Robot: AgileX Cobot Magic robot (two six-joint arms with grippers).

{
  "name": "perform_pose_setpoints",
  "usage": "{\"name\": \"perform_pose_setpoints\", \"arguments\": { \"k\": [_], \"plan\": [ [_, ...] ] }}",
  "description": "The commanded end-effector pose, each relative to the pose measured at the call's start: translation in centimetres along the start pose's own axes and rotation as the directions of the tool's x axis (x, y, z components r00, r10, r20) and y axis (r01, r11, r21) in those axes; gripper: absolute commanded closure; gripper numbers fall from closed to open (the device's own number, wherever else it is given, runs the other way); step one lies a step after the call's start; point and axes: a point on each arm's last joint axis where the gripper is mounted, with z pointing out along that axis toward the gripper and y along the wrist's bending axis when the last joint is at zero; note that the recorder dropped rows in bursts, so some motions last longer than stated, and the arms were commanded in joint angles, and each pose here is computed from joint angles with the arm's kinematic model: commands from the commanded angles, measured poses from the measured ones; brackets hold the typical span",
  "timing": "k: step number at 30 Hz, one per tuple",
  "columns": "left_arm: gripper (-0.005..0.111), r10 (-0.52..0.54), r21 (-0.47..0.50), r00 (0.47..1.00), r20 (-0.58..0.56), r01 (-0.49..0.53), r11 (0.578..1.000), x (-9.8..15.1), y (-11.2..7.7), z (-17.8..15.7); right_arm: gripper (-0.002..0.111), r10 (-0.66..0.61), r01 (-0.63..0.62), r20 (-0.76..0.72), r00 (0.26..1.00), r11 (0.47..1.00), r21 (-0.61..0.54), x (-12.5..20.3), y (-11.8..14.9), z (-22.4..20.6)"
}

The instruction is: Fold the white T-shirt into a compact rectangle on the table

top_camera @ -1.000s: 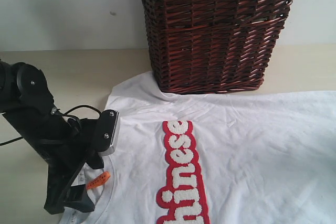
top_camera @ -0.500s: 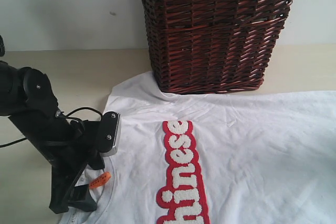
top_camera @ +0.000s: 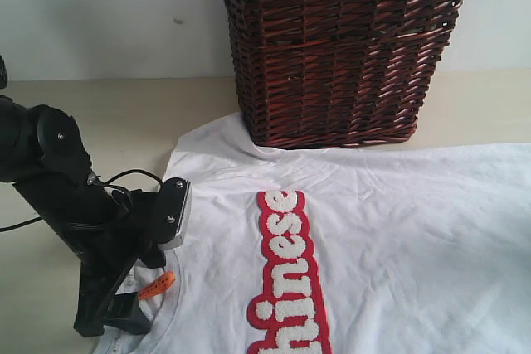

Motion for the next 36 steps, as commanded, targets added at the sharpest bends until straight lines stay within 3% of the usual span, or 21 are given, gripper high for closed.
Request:
{"name": "perform_pose_setpoints", "arguments": {
  "k": [1,8,19,36],
  "plan": [
    [0.029,0.051,0.115,0.998,-0.023,-0.048,0.992,0.4,-0.9,0.9,0.015,-0.013,0.013,0.004,1.000,0.999,-0.053,0.2,0.7,1.1],
    [0.029,0.093,0.183,0.991,-0.092,-0.075,0.980,1.4,-1.0,2.5,0.015,-0.013,0.013,0.004,1.000,0.999,-0.053,0.2,0.7,1.1],
    [0.029,-0.049,0.081,0.994,-0.093,0.057,0.995,1.3,-0.2,2.5,0.015,-0.012,0.012,0.005,1.000,0.999,-0.052,0.2,0.7,1.1],
    [0.031,-0.087,-0.020,0.994,-0.070,0.086,0.996,1.1,0.7,2.5,0.015,-0.009,0.009,0.007,1.000,0.999,-0.051,0.2,0.7,1.1]
  ]
}}
